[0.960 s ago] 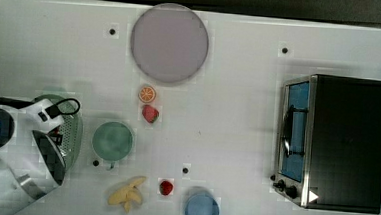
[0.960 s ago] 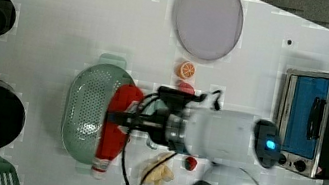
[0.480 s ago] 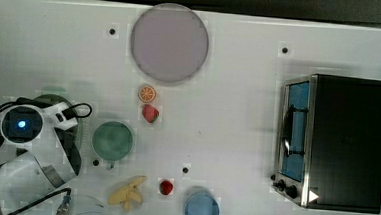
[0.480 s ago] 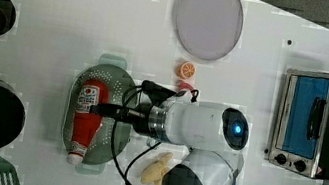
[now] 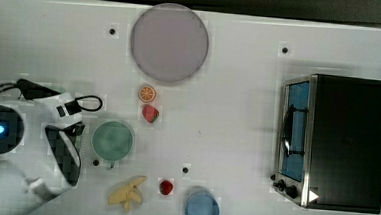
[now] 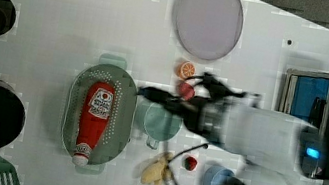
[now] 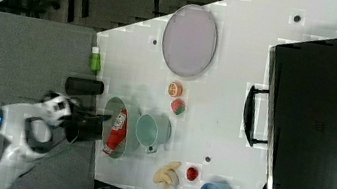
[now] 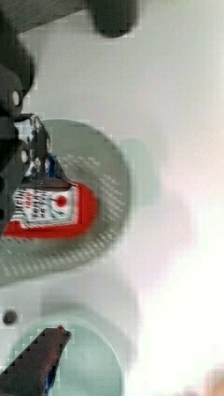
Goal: Pick Ketchup from the table and place it in strainer.
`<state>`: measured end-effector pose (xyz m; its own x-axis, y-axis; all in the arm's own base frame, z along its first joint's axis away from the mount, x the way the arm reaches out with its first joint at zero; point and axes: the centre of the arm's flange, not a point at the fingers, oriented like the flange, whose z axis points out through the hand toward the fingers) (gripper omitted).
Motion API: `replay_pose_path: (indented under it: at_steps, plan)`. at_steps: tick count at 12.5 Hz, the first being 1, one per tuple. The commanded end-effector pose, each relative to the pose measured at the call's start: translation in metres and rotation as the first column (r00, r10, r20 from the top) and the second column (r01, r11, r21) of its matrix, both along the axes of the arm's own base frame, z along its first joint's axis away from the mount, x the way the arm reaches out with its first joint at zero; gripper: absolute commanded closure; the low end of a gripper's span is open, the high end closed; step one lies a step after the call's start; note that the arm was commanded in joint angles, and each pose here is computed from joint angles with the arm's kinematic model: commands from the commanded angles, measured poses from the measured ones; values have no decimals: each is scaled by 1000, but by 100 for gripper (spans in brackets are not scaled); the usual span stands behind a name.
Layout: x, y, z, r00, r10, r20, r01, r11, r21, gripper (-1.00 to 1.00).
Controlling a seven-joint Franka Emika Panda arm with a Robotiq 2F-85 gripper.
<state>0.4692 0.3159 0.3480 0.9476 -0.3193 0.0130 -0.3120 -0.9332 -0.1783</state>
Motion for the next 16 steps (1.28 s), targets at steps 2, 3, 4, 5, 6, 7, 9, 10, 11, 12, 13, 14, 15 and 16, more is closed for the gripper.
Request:
replay_pose_path:
  at_steps: [2,3,4,5,6,7,9,10,11,12,13,14,15,16]
  plan:
    - [29,-85,115,959,-279,52,281,959,-46,-100]
    - [28,-111,140,941,-338,28,339,939,-57,-100]
    - [26,-137,165,919,-394,-1,393,917,-60,-100]
    - [23,-162,187,900,-436,-27,433,899,-66,-100]
    - [19,-188,207,882,-470,-47,466,882,-76,-100]
    - [16,-212,224,864,-500,-61,495,865,-81,-100]
    - [10,-254,250,835,-543,-86,537,840,-82,-100]
    - [9,-271,257,833,-547,-85,542,837,-77,-100]
    - [11,-286,259,837,-543,-74,538,839,-80,-100]
    - [12,-298,256,841,-537,-65,530,842,-101,-100]
    - [14,-306,252,839,-541,-56,531,837,-133,-100]
    - [16,-309,251,843,-536,-41,525,838,-147,-100]
    - [18,-308,251,845,-533,-33,523,839,-146,-100]
    - [18,-309,250,845,-534,-35,524,839,-147,-100]
